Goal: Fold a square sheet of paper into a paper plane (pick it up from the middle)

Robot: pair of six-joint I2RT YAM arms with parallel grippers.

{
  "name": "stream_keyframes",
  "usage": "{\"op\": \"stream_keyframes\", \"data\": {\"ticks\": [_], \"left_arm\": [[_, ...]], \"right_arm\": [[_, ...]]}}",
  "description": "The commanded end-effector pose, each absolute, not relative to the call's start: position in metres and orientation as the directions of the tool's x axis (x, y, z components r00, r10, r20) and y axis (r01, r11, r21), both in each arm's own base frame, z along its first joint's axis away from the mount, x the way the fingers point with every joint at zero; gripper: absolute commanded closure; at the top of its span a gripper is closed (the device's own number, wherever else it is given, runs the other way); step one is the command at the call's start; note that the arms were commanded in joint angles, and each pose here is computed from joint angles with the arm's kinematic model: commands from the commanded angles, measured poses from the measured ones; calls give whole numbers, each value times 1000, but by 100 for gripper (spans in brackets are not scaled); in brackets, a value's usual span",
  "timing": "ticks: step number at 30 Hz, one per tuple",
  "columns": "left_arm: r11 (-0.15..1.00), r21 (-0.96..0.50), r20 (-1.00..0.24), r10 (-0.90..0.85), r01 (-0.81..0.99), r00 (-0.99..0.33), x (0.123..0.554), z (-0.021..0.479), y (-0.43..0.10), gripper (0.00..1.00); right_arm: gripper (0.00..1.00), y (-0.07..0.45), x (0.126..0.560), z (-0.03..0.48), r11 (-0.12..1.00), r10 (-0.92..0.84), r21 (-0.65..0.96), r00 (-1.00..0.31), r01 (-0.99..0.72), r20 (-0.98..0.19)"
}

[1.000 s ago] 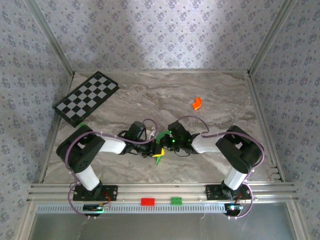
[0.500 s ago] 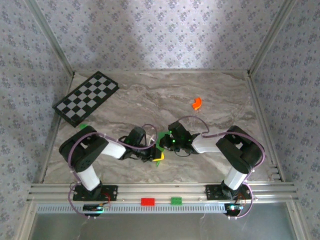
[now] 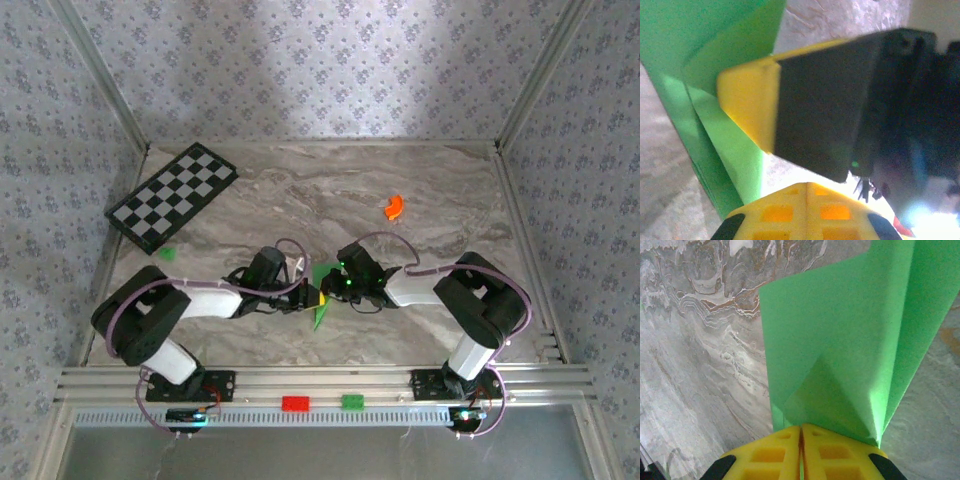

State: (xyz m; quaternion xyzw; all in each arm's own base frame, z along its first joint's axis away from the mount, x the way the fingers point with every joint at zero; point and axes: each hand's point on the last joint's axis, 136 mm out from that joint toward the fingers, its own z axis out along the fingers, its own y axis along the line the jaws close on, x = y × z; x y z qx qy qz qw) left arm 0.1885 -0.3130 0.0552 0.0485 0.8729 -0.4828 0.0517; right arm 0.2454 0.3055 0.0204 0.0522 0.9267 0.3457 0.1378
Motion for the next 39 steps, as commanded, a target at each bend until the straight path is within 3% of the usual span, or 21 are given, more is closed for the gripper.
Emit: {"op": "stream_keyframes", "data": {"ticks": [1, 12, 24, 39], "left_arm": [[490, -856, -148, 74, 165, -986, 192, 62, -325, 100], [481, -861, -132, 106, 167, -986, 189, 58, -334, 100], [547, -824, -75, 149, 146, -986, 176, 32, -330, 100], [601, -794, 4, 156, 92, -988, 131, -1, -317, 100]], "right_arm": [[89, 271, 221, -19, 848, 172, 525, -975, 74, -140], [89, 270, 220, -21, 849, 174, 522, -975, 79, -136], [89, 271, 220, -22, 847, 173, 525, -976, 80, -130], [89, 266, 219, -27, 858, 164, 508, -978, 78, -126]]}}
